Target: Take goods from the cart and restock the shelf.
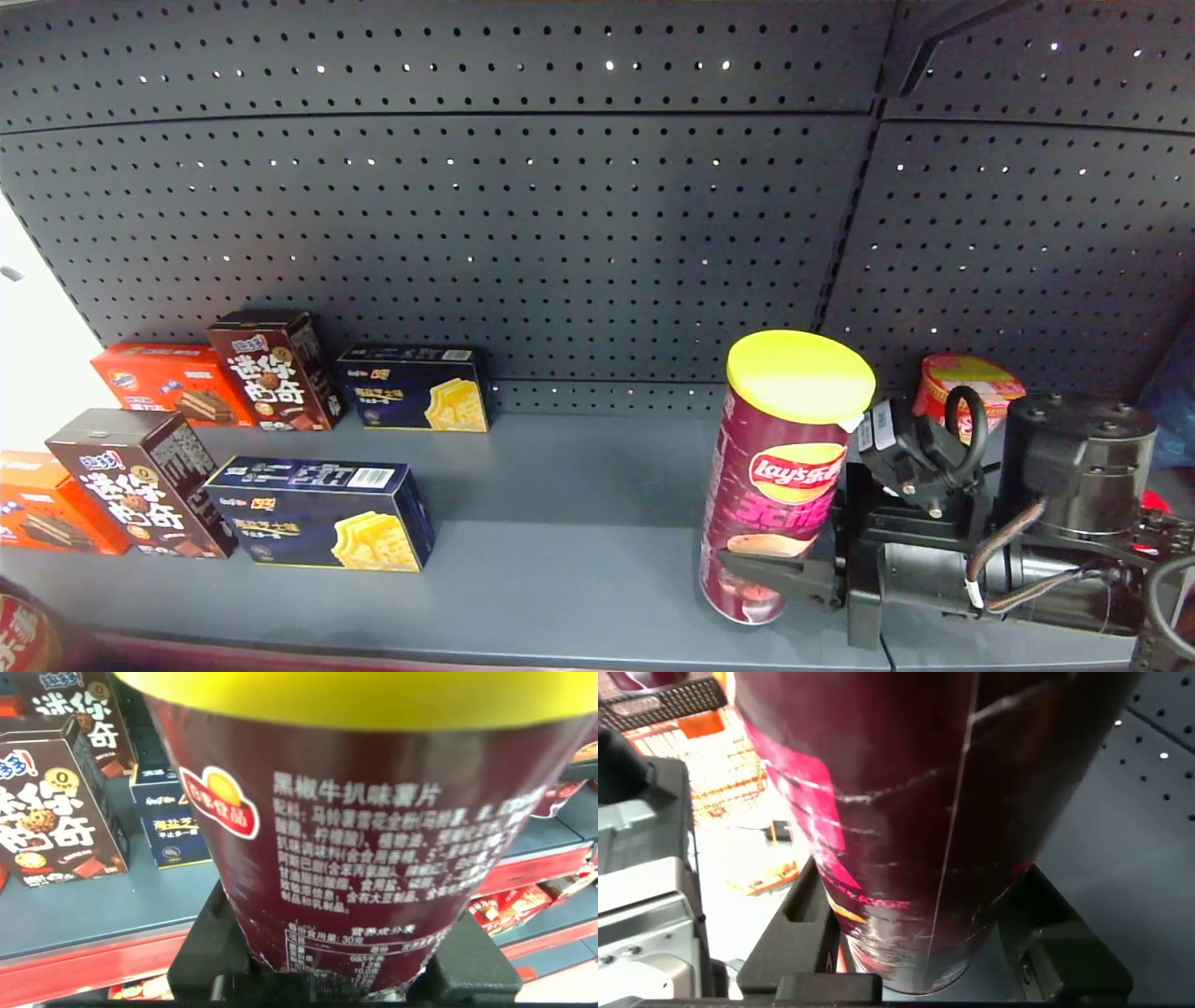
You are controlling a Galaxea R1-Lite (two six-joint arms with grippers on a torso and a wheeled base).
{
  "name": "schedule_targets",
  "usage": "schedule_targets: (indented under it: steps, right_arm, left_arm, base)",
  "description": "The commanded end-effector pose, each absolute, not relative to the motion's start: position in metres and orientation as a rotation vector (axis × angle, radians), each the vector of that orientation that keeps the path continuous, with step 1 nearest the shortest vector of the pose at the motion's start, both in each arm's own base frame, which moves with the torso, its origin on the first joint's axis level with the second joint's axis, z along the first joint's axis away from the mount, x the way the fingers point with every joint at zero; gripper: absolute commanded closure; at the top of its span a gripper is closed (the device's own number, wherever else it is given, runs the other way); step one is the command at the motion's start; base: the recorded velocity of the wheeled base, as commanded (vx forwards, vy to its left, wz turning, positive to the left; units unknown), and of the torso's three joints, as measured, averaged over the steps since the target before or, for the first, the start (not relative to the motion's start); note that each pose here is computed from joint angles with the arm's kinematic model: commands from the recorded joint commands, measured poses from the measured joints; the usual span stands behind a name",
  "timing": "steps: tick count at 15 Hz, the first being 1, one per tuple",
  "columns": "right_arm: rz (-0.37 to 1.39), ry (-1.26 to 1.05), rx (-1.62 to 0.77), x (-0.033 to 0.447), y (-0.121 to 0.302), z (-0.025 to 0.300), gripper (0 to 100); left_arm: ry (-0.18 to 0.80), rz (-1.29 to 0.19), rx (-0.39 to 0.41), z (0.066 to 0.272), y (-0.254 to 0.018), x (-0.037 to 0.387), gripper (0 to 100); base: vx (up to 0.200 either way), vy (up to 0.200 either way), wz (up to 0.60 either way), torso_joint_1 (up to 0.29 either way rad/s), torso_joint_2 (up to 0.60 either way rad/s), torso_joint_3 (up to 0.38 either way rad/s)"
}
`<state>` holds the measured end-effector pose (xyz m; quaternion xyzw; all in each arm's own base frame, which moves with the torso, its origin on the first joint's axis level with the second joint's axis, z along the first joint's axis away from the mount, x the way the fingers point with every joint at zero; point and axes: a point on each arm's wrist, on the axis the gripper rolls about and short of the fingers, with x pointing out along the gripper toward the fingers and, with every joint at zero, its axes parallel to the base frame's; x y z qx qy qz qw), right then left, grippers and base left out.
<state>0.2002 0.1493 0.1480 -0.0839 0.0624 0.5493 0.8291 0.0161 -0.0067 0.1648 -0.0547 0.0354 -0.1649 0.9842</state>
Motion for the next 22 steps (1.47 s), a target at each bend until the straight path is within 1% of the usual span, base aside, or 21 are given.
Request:
schedule_targets:
  steps: [1, 7, 10, 13, 22]
  right_arm:
    - [1.177, 0.146, -0.154, 0.197, 0.152, 0.141, 100]
    - [1.178, 0.193, -0.146, 0.207, 0.16, 0.122, 100]
    - [1.179, 0.186, -0.144, 0.215, 0.165, 0.114, 100]
    - [1.181, 0.197, -0.144, 0.219, 0.169, 0.106, 100]
    - [1.185, 0.217, -0.146, 0.225, 0.173, 0.098, 100]
  left_arm:
    - [0.066, -0.33, -0.109, 0.165, -0.007, 0.015, 100]
    - [0.044, -0.325, -0.11, 0.165, -0.006, 0.012, 100]
    - [0.063, -0.324, -0.11, 0.162, -0.005, 0.008, 100]
    - [0.061, -0.324, -0.11, 0.162, -0.005, 0.007, 100]
    - [0.063, -0.327, -0.11, 0.161, -0.005, 0.008, 100]
  base:
    - [0.0, 0.0, 0.0, 0.0, 0.0, 0.0]
    - [0.0, 0.0, 0.0, 0.0, 0.0, 0.0]
    - [0.0, 0.0, 0.0, 0.0, 0.0, 0.0]
    - [0.0, 0.0, 0.0, 0.0, 0.0, 0.0]
    - [0.0, 0.0, 0.0, 0.0, 0.0, 0.0]
